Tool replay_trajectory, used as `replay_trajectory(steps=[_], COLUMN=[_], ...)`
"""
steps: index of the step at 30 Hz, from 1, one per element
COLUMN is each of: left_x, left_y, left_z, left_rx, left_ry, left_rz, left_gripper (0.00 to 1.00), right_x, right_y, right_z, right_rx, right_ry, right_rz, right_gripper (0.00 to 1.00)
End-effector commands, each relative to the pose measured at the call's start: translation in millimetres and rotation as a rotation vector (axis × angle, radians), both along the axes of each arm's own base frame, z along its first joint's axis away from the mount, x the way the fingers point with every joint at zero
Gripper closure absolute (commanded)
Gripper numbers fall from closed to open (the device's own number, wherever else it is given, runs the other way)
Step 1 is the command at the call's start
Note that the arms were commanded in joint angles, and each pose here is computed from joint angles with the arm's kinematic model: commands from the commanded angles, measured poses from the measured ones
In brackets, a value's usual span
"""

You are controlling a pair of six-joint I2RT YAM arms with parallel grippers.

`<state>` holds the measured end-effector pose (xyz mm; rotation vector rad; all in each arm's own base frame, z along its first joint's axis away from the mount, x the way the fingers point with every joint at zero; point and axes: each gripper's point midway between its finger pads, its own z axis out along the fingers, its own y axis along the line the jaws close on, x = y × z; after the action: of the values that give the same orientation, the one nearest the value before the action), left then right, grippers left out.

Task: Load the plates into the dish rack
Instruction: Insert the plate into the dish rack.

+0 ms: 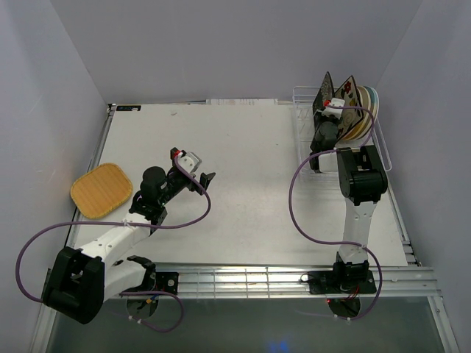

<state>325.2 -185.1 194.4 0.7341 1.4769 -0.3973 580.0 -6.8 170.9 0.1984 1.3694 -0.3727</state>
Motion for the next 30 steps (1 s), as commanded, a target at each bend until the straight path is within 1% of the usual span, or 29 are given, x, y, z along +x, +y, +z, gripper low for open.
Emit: replay_trajectory(steps=[1, 3, 4, 7, 9, 24, 30], left_x=[5.1, 4.8, 4.8, 5.3, 5.2, 3.6, 3.1], left_y=[0.1, -0.3, -0.1, 0.4, 0.4, 1.6, 1.8], left_z=[17.3, 17.3, 17.8, 17.3, 16.0, 21.4, 22.7], left_rx=[-0.013, -0.012, -0.013, -0.011, -0.011, -0.017, -0.018], left_ry=[-0.033, -0.034, -0.036, -0.035, -0.031, -0.046, -0.048], left_rz=[0.004, 0.002, 0.004, 0.005, 0.005, 0.008, 0.008], left_gripper=[0.02, 0.02, 0.02, 0.02, 0.02, 0.02, 0.02], right_x=[-18.1, -19.0, -19.5, -20.3, -21.1, -34.8, -43.5], right_y=[-3.0, -5.0, -5.2, -5.4, -6.0, -12.8, -19.9], right_z=[83.8, 84.6, 86.8, 91.4, 93.1, 103.3, 101.7], right_rx=[0.065, 0.076, 0.079, 0.089, 0.096, 0.130, 0.145], right_ry=[-0.355, -0.357, -0.359, -0.367, -0.368, -0.394, -0.401], right_rz=[-0.015, -0.026, -0.026, -0.026, -0.028, -0.055, -0.096], right_gripper=[0.73, 0.78, 0.83, 0.89, 0.92, 0.92, 0.92])
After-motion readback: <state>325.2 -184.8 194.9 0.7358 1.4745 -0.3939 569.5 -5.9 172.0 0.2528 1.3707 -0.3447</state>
